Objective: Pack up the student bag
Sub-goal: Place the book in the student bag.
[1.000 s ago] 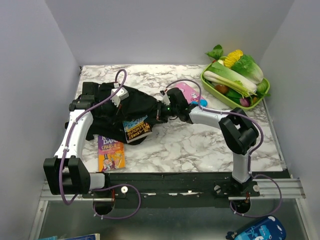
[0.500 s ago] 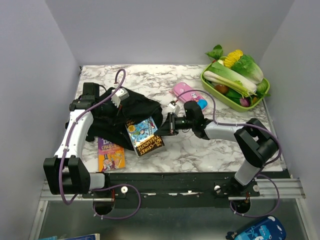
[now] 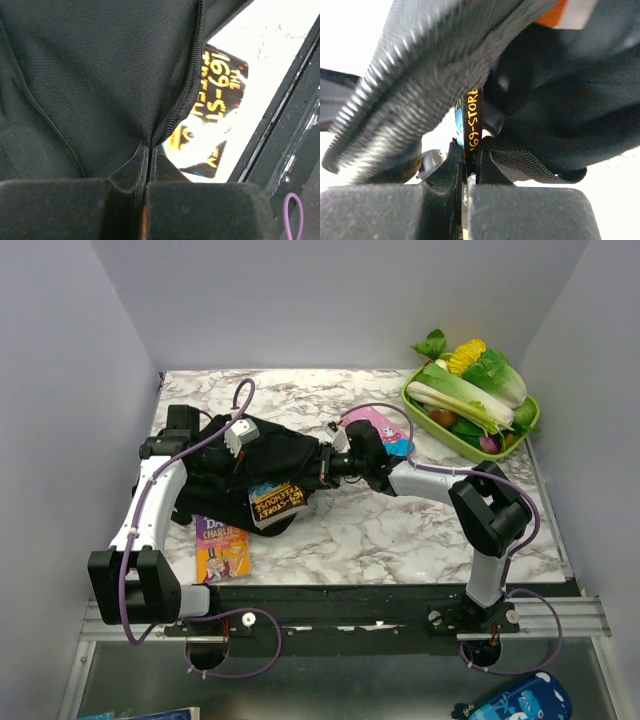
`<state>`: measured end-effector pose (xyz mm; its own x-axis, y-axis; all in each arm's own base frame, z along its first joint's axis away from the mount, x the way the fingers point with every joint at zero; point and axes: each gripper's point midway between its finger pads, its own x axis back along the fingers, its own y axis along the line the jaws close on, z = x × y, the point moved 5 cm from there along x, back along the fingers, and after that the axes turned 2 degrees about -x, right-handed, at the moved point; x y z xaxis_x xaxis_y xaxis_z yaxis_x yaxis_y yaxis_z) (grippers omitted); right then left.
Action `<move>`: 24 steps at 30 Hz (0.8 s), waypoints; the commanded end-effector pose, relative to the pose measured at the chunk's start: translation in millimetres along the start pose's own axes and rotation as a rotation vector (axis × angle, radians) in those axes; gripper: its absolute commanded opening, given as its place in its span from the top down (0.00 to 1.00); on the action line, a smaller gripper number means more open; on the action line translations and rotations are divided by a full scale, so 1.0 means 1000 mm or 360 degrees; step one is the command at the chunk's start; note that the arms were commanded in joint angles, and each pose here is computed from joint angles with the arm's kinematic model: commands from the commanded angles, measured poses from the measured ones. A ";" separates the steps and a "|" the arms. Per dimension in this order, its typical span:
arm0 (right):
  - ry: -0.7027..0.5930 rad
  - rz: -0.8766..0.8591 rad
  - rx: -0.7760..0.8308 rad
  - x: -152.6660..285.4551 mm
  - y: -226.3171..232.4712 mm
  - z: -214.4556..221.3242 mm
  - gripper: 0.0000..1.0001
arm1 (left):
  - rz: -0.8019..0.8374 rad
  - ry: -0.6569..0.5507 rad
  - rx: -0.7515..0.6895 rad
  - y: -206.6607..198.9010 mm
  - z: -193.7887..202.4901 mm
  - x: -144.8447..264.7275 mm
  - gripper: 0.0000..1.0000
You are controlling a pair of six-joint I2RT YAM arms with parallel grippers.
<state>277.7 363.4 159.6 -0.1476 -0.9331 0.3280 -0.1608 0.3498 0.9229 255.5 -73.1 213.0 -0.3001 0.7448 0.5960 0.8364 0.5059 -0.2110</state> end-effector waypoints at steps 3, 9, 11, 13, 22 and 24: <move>-0.0606 0.0163 -0.0091 0.001 0.006 -0.053 0.99 | 0.0296 -0.0082 0.0004 -0.029 -0.008 0.002 1.00; -0.0504 0.0301 -0.0065 -0.026 0.000 -0.064 0.67 | 0.0417 -0.0070 -0.0009 -0.036 -0.009 0.004 1.00; -0.0435 0.0352 0.0024 -0.032 0.002 -0.060 0.38 | 0.0424 -0.0060 -0.0010 -0.037 -0.008 0.004 1.00; -0.0417 0.0405 0.0058 -0.027 -0.008 -0.049 0.05 | 0.0404 -0.0054 -0.0026 -0.035 -0.006 0.004 1.00; -0.0458 0.0644 0.0287 0.018 -0.030 -0.023 0.13 | 0.0359 -0.0079 -0.0025 -0.027 -0.009 0.000 1.00; -0.0412 0.0624 0.0292 0.016 -0.030 -0.019 0.20 | 0.0350 -0.0083 -0.0022 -0.026 -0.010 0.000 0.99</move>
<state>303.7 342.9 141.6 -0.4542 -0.7032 0.5471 -0.1558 0.6673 0.7283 240.8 -80.1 213.9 -0.1461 0.8068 0.5725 0.8770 0.3734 -0.3024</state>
